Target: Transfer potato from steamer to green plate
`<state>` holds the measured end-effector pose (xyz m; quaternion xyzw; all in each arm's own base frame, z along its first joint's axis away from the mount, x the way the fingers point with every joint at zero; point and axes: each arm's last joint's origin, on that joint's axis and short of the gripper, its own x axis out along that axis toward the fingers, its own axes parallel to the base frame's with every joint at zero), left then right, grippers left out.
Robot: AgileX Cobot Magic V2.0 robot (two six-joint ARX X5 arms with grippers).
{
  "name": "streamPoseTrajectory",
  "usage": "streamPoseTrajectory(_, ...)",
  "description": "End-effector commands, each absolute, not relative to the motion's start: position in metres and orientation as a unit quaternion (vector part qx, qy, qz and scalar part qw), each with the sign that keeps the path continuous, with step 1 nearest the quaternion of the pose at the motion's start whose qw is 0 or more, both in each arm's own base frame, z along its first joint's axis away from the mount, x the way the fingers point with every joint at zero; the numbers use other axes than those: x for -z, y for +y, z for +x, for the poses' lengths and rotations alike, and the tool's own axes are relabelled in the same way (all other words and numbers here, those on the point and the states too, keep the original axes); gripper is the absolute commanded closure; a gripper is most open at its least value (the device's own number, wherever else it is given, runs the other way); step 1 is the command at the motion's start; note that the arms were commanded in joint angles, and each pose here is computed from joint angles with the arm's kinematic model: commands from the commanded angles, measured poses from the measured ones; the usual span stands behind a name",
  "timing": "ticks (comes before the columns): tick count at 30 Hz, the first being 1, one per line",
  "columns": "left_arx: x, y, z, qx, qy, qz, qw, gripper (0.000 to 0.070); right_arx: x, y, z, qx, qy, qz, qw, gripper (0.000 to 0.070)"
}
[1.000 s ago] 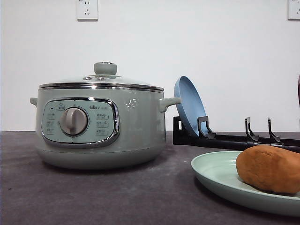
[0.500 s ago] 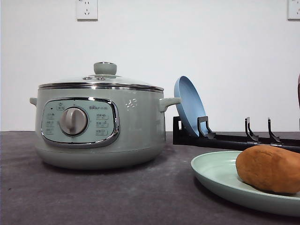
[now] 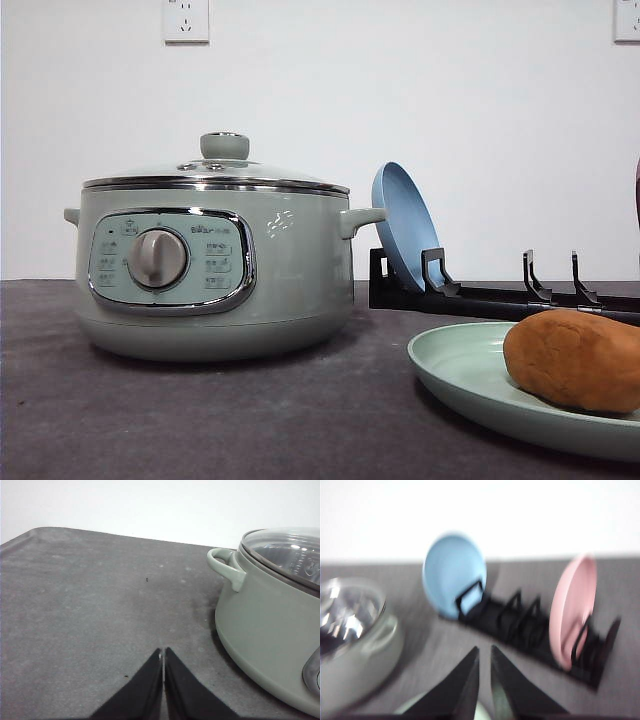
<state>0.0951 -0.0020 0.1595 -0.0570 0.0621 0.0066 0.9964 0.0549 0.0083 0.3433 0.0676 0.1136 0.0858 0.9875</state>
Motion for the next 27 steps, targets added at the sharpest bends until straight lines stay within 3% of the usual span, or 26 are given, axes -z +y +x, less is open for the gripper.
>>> streamPoseTrajectory(1,-0.154,-0.002,0.096,-0.008,0.066,-0.058,0.996,0.0700,-0.332,0.008,0.062,-0.080,0.058,0.066,0.993,0.0668)
streamPoseTrajectory(6,-0.154,-0.002,0.096,-0.008,0.066,-0.058,0.996,0.0700,-0.292,0.007,0.081,-0.051,-0.069,0.064,0.994,0.0668)
streamPoseTrajectory(9,-0.154,-0.002,0.096,-0.008,0.066,-0.058,0.996,0.0700,-0.268,0.008,0.087,-0.050,-0.108,0.066,0.991,0.0668)
streamPoseTrajectory(18,-0.154,-0.002,0.096,-0.008,0.066,-0.058,0.996,0.0700,-0.203,0.006,0.095,-0.025,-0.022,0.063,0.997,0.0668)
streamPoseTrajectory(27,-0.154,-0.002,0.096,-0.008,0.066,-0.058,0.996,0.0700,-0.167,0.008,0.097,-0.045,0.037,0.046,0.997,0.0668)
